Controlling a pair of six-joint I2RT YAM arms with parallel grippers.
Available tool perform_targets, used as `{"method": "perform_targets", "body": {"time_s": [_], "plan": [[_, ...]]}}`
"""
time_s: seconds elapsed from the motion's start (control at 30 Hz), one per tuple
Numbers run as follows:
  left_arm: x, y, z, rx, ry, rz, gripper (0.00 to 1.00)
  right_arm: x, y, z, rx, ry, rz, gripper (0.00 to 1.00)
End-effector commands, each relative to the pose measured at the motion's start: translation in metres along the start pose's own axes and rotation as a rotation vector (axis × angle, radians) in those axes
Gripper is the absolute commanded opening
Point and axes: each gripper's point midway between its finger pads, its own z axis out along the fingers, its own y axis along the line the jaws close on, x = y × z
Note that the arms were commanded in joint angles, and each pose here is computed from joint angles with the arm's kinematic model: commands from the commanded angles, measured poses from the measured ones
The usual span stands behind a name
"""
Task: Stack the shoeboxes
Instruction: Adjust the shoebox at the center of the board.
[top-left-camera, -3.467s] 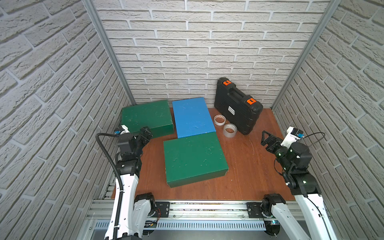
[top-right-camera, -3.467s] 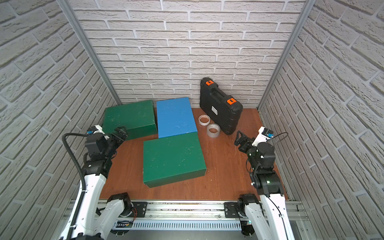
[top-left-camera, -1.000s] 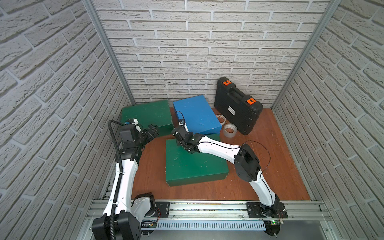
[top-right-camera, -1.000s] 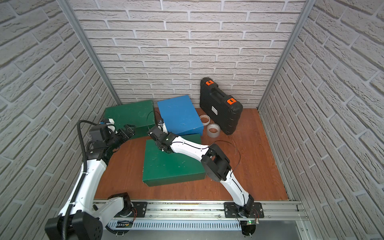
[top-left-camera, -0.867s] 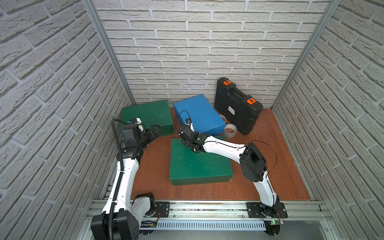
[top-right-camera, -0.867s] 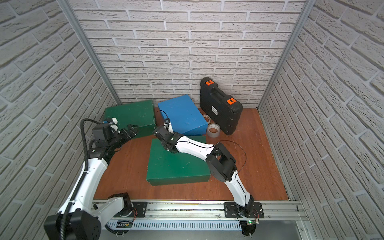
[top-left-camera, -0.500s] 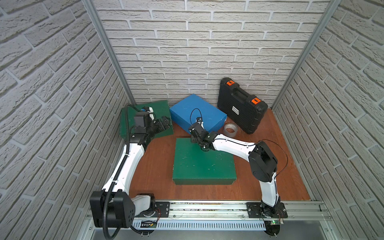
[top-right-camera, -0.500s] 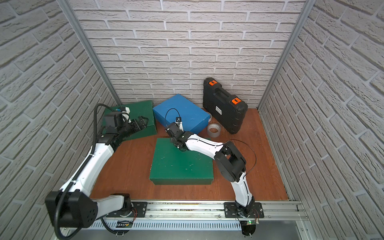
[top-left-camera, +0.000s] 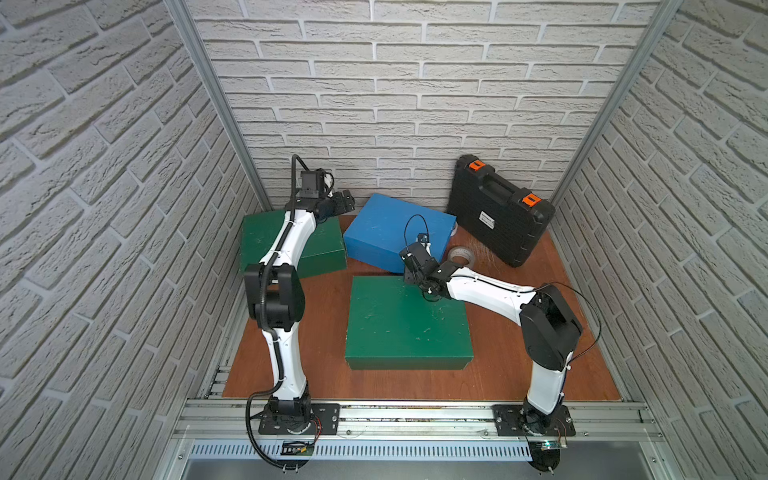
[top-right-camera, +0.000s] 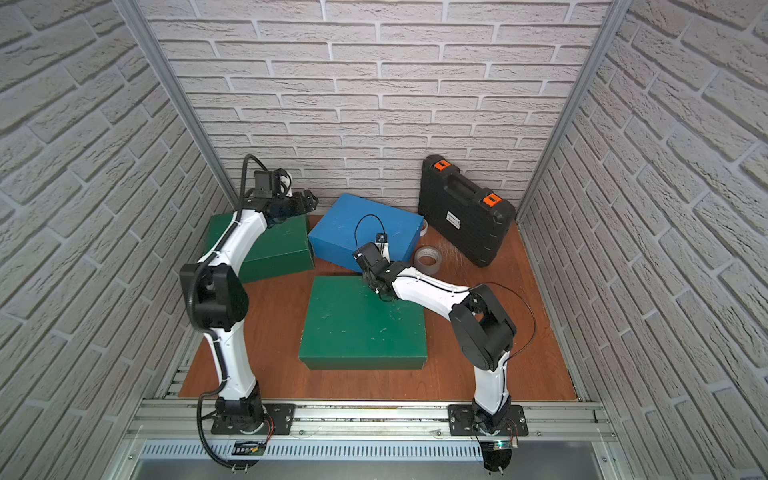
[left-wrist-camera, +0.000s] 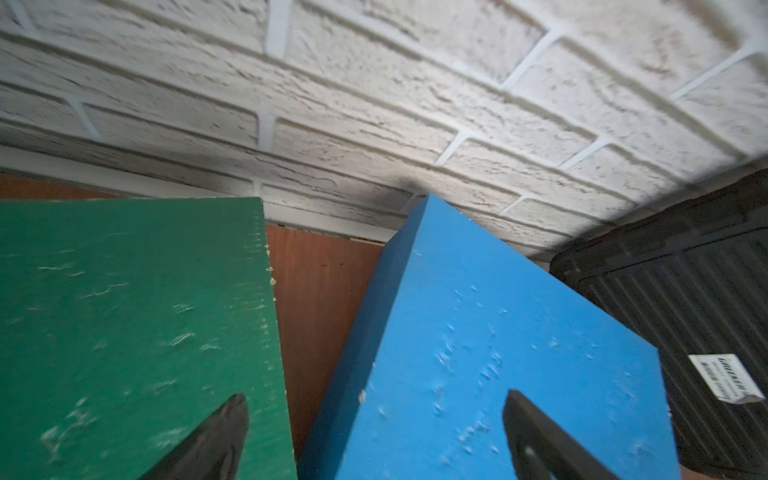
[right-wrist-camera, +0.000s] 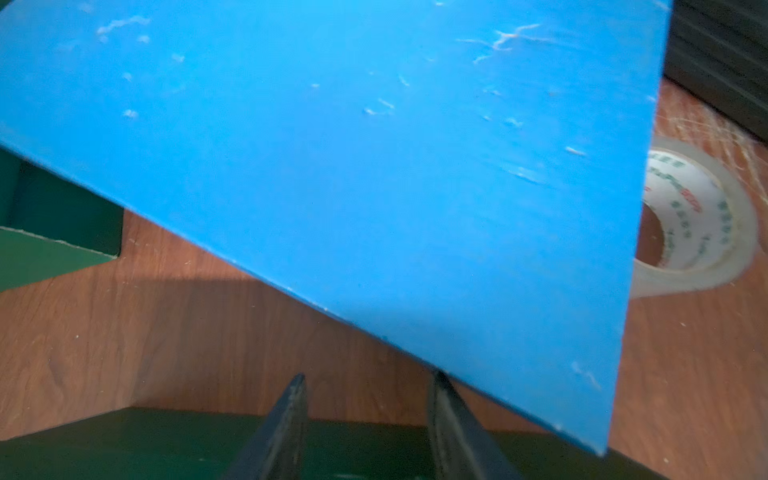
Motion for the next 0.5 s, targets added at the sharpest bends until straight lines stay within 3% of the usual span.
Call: {"method": "perform_targets", "body": {"time_s": [0.0, 0.2, 0.47], "plan": [[0.006, -0.008, 0.013, 0.038, 0.06, 0.023, 0.96, -0.033, -0.018, -0.016, 0.013, -0.089, 0.05, 0.56], [0.007, -0.02, 0.043, 0.076, 0.075, 0.076, 0.98, -0.047, -0.035, -0.018, 0.009, -0.107, 0.114, 0.71], [0.021, -0.017, 0.066, 0.096, 0.115, 0.056, 0.98, -0.054, -0.057, -0.006, 0.039, -0.094, 0.161, 0.85]]}}
